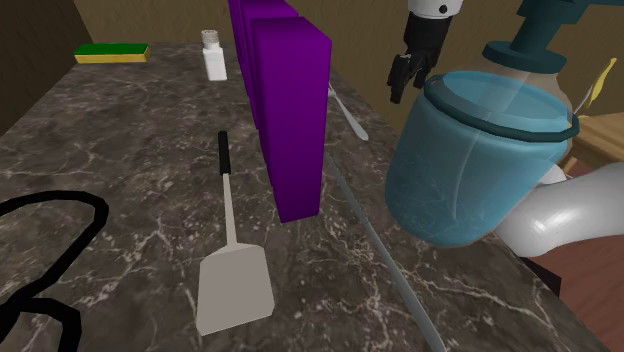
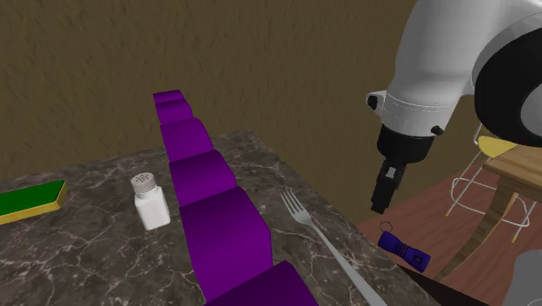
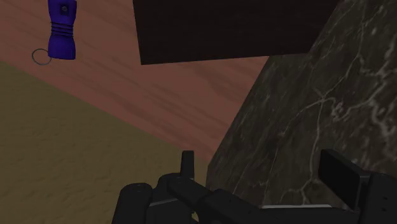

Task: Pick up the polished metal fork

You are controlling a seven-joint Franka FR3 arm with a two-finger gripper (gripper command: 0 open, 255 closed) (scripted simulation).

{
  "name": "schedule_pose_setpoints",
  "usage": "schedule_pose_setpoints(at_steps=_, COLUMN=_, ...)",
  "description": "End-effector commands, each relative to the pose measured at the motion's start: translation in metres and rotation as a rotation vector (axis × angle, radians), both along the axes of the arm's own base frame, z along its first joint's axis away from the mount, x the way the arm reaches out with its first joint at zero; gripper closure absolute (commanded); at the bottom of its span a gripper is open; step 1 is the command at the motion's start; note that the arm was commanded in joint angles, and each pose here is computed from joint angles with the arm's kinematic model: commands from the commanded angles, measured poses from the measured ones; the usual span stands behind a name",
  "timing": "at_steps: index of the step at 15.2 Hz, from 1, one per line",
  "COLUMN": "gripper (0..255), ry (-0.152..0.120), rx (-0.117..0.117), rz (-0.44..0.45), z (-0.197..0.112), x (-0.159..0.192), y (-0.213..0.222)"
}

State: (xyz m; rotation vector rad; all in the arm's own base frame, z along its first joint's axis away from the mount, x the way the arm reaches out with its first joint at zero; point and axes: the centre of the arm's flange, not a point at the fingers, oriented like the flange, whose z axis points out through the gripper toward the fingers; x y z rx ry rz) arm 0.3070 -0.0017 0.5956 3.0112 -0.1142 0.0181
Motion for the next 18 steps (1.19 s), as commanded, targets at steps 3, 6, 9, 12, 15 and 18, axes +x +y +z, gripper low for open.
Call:
schedule_pose_setpoints(at_steps=3, gripper=0, ry=-0.013, rx=0.018, rz=-0.065, z=0.005, x=0.011, y=0.020)
schedule_pose_setpoints(at_steps=6, gripper=0, ry=-0.032, rx=0.044, rz=-0.162, z=0.013, x=0.030, y=0.050)
schedule_pose_setpoints(at_steps=9, gripper=0, ry=-0.052, rx=0.071, rz=-0.260, z=0.023, x=0.052, y=0.076)
schedule_pose_setpoints(at_steps=12, gripper=0, ry=-0.071, rx=0.098, rz=-0.357, z=0.033, x=0.075, y=0.101)
schedule_pose_setpoints(at_steps=15, gripper=0, ry=-0.090, rx=0.124, rz=-0.454, z=0.045, x=0.101, y=0.123)
schedule_pose_setpoints(at_steps=18, gripper=0, ry=-0.092, rx=0.126, rz=-0.460, z=0.035, x=0.103, y=0.124)
